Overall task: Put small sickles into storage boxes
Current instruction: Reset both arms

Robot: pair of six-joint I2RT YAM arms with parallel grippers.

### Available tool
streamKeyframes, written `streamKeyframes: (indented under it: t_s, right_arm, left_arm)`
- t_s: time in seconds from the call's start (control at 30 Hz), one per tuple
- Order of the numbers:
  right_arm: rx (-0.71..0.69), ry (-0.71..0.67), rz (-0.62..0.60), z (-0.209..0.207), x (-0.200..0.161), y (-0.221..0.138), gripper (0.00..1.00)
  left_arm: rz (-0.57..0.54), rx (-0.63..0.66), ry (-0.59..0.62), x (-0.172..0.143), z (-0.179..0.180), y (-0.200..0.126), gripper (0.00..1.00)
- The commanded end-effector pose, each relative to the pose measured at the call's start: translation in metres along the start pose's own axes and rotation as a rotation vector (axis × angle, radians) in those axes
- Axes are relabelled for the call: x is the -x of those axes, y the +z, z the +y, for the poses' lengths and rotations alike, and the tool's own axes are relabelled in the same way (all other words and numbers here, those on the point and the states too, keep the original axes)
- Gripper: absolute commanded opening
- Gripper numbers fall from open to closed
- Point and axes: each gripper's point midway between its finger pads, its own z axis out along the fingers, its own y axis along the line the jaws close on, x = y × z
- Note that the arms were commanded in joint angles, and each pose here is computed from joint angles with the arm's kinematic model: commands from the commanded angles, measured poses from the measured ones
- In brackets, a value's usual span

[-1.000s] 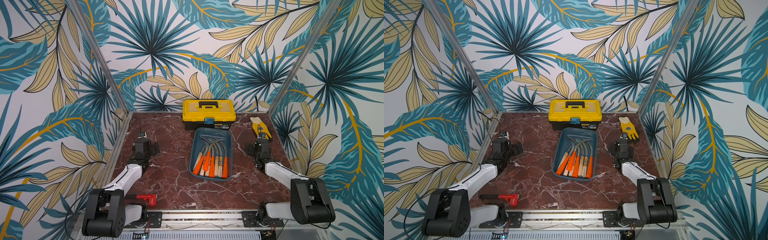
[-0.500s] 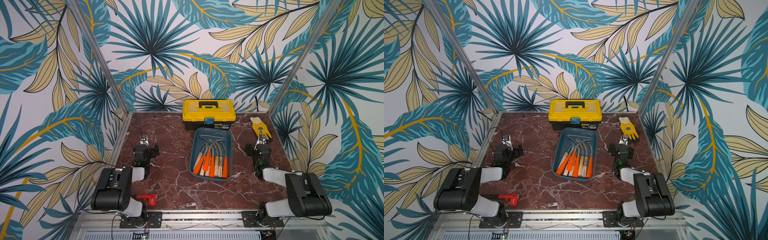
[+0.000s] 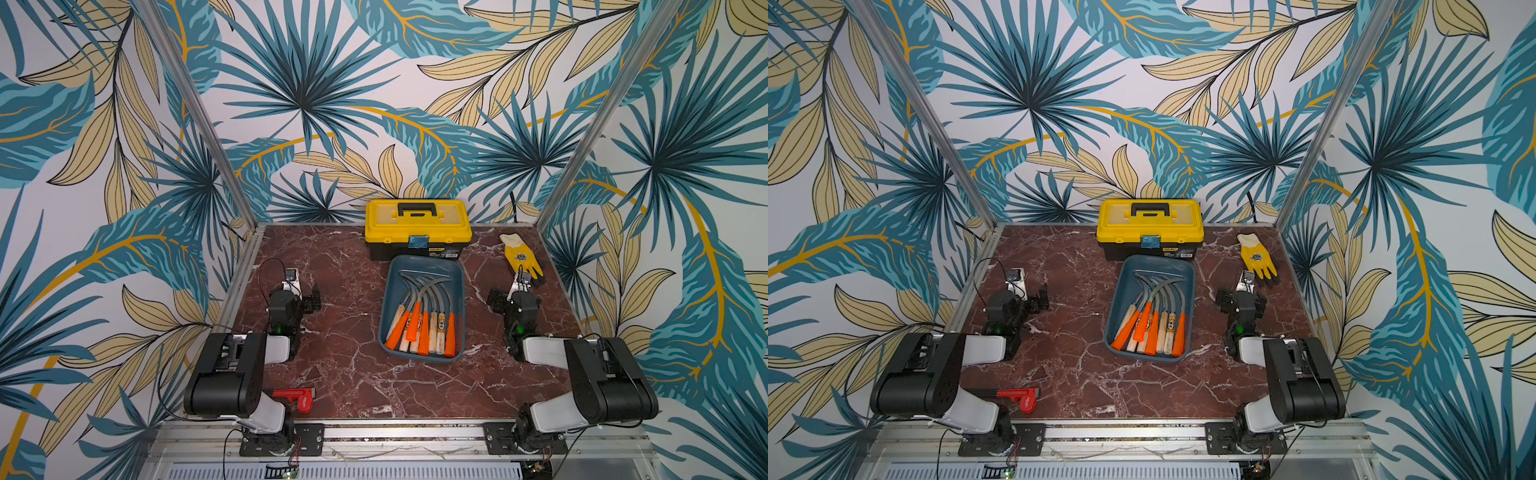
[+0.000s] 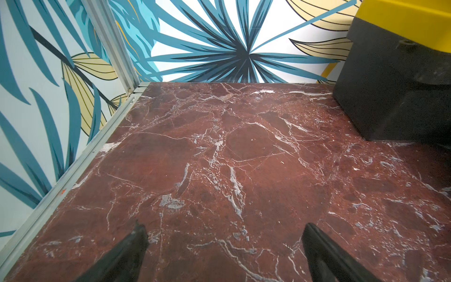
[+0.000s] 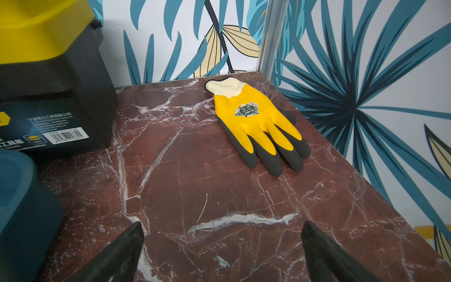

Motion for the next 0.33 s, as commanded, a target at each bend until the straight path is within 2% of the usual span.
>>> streamKeyframes:
  t_s: [0.0,0.3]
  right_arm:
    - [0.000,0.008,-0.025,-0.0009,0.0062,-0.0015,1.00]
    - [0.000,0.010,-0.025,-0.0013,0.0062,-0.0016,0.99]
  left_arm:
    - [-0.040,-0.015,0.016,0.0120,-0.0010,0.0019,0.99]
    - [-0.040,-0.014,0.012,0.0119,-0.0010,0.0015,0.99]
